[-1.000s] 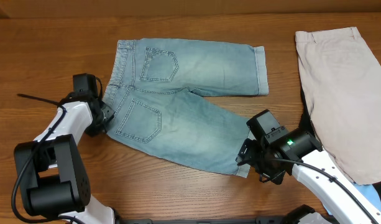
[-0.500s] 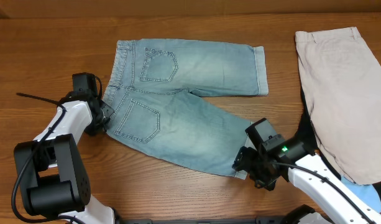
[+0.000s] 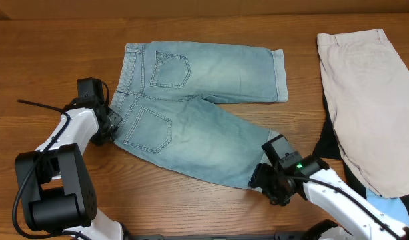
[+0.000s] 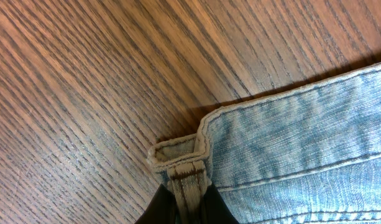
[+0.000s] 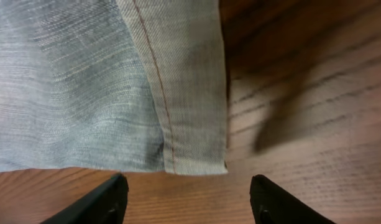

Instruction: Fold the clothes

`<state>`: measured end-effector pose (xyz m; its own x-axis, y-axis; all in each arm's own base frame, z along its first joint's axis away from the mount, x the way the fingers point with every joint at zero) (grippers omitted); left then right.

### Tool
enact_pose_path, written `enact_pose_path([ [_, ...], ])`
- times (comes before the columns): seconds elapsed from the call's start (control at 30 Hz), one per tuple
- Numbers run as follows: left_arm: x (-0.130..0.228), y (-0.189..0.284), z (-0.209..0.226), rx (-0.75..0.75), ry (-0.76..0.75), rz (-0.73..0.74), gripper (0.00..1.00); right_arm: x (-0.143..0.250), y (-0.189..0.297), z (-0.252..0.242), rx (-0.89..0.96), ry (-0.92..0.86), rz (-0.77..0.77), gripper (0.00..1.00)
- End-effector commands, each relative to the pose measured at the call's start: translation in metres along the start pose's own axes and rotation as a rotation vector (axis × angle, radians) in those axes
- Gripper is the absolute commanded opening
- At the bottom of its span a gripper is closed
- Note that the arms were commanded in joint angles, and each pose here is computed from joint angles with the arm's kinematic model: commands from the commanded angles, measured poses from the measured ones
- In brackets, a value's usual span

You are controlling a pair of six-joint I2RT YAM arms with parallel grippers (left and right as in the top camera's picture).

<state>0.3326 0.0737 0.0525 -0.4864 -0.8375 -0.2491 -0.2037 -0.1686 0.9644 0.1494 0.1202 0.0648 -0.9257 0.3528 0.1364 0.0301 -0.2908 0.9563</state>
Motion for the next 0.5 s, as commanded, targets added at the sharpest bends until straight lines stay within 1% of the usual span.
enact_pose_path([
  [0.0,0.0218,-0.0263,0.0160,-0.070,-0.003,0.104,0.04,0.0012,-0.0089,-0.0011,0.017,0.018,0.031,0.65],
  [0.1,0.0218,-0.0263,0.0160,-0.071,-0.003,0.104,0.04,0.0006,-0.0153,0.0001,0.018,0.022,0.055,0.60],
  [0.27,0.0228,-0.0261,0.0171,-0.076,-0.004,0.109,0.04,-0.0003,-0.0163,0.0000,0.023,0.021,0.053,0.51],
  [0.3,0.0234,-0.0260,0.0179,-0.080,-0.004,0.112,0.04,-0.0006,-0.0163,-0.0004,0.026,0.021,0.050,0.48],
  [0.47,0.0249,-0.0256,0.0203,-0.093,-0.006,0.119,0.04,-0.0037,-0.0160,-0.0006,0.031,0.022,0.031,0.25],
])
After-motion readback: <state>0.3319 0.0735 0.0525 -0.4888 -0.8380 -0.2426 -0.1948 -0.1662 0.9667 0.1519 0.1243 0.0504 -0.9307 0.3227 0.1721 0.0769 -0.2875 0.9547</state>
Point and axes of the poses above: each gripper's point midway between its finger pads, its own y axis back along the fingers, its own z axis along the line the jaws close on, x = y × z, the point moved 5 cm from there along y, back along the fingers, and after that the axes turned 6 degrees about y, right-handed, at the moved point
